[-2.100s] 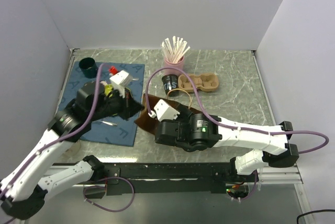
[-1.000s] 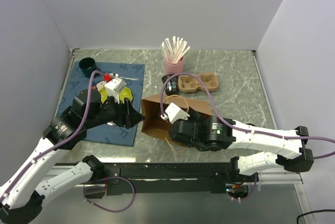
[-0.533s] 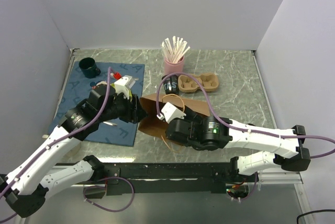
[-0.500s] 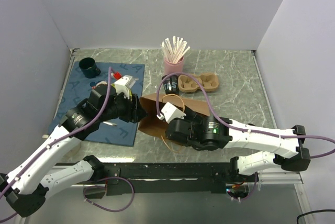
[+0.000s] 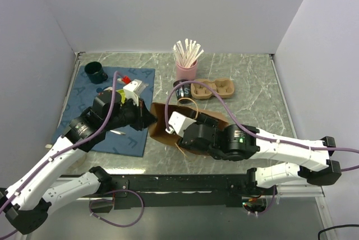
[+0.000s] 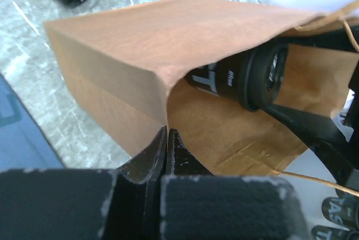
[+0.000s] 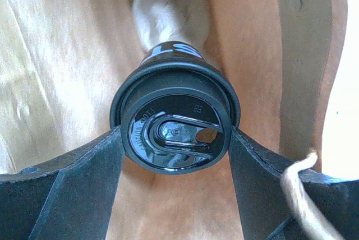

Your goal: Pack the takeout coffee

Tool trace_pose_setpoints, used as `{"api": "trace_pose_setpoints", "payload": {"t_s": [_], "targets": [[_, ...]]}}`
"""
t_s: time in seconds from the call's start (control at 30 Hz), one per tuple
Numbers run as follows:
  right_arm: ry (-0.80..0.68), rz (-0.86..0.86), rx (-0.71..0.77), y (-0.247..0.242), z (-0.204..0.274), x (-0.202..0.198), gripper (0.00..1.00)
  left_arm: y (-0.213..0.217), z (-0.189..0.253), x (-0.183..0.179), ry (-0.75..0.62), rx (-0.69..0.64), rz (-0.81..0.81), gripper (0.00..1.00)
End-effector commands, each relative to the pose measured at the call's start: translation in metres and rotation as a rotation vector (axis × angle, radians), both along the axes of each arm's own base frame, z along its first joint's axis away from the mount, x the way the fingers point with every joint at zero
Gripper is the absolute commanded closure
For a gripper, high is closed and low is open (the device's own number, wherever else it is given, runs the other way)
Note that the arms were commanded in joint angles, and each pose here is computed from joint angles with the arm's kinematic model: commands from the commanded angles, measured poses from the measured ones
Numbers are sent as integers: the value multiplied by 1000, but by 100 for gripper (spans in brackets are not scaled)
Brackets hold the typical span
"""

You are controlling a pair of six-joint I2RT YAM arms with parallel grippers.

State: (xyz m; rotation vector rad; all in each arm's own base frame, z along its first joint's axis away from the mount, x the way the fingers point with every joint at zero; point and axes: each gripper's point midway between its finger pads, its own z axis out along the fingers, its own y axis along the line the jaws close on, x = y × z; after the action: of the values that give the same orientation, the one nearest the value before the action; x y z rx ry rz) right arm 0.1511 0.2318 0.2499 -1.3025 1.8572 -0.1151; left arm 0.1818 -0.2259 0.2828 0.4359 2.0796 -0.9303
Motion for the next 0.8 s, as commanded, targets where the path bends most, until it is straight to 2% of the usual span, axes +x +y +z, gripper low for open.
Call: {"api": "trace_pose_setpoints", "payload": {"t_s": [0.0,0.4,0.77], "targets": [[-96,109,4,23,11,14,55,-8,15,-14,-36,-94,-73,99],[-124,227,-129,24,-19,29,55,-4,6,-30,-43,-121,-118,99],[-166,174,-79,21,21,53,55,4,-4,-36,-109,-49,-170,99]]}}
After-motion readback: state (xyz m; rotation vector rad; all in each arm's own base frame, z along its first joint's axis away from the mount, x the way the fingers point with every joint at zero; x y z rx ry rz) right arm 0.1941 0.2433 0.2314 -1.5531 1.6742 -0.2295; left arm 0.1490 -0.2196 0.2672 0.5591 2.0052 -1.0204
